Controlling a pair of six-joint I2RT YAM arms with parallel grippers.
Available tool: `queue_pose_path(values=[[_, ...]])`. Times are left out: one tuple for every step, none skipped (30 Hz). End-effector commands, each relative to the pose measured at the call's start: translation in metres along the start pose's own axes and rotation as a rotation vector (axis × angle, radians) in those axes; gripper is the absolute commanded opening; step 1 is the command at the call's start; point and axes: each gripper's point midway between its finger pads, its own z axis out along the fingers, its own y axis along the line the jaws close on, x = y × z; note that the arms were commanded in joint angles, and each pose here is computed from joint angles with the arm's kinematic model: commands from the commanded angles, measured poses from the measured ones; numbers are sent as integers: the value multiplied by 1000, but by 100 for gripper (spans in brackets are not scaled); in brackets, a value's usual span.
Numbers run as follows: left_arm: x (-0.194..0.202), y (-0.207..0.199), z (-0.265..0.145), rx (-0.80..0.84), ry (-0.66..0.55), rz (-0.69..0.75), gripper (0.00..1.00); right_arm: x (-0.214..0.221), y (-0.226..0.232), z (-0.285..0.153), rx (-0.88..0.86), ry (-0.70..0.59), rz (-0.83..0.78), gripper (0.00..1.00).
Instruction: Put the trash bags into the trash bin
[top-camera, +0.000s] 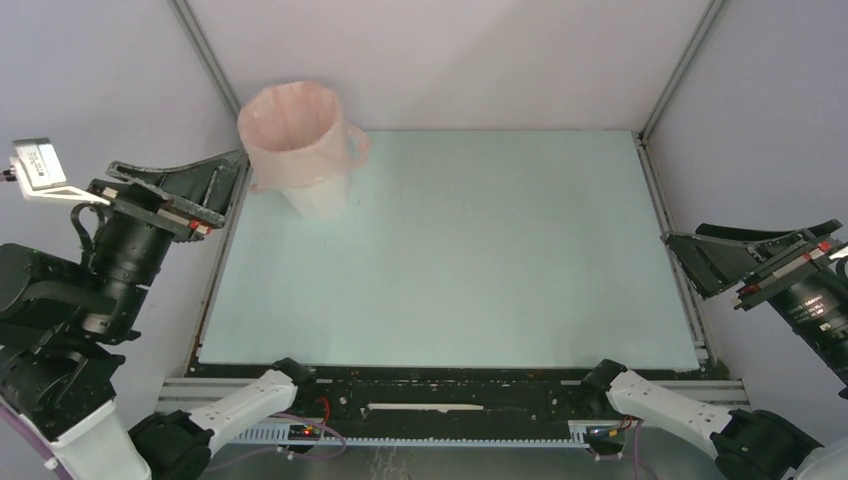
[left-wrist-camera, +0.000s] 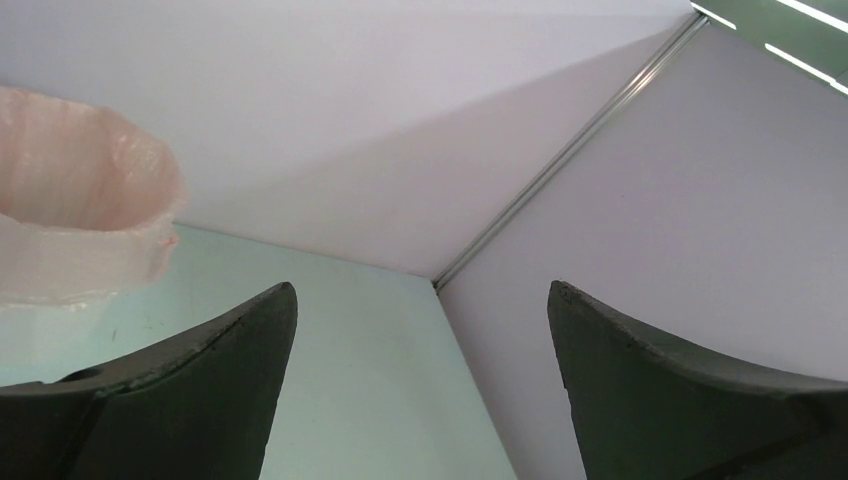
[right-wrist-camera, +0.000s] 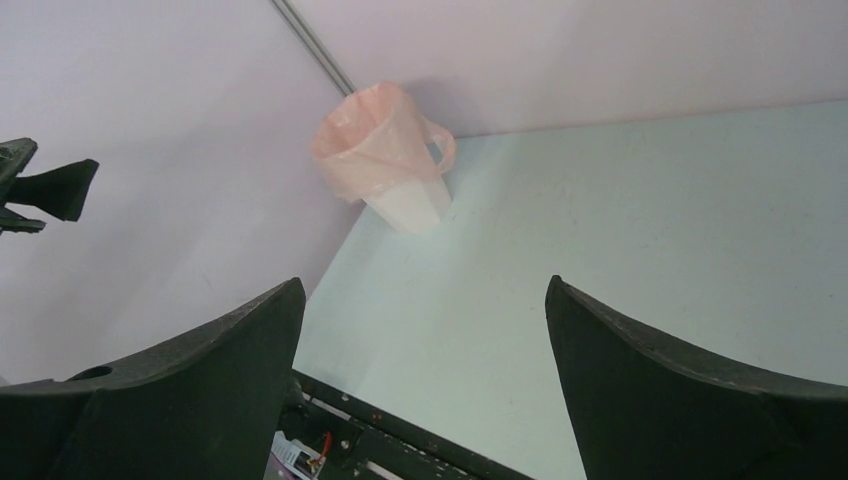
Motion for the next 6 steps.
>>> queue_pose_path(values=[[11, -8, 13, 22, 32, -62, 100, -14, 3, 0, -10, -53, -19, 100], [12, -7, 13, 23, 36, -62, 100, -14, 3, 0, -9, -50, -23, 100], [12, -7, 13, 22, 36, -62, 100, -11, 1, 2, 1, -38, -22, 100], [13, -7, 13, 20, 38, -61, 100, -7, -5, 6, 43, -22, -14, 100], [12, -7, 13, 19, 38, -61, 100, -4, -10, 9, 74, -5, -10, 100], [12, -7, 13, 18, 39, -60, 100, -1, -11, 11, 84, 12, -12, 99]])
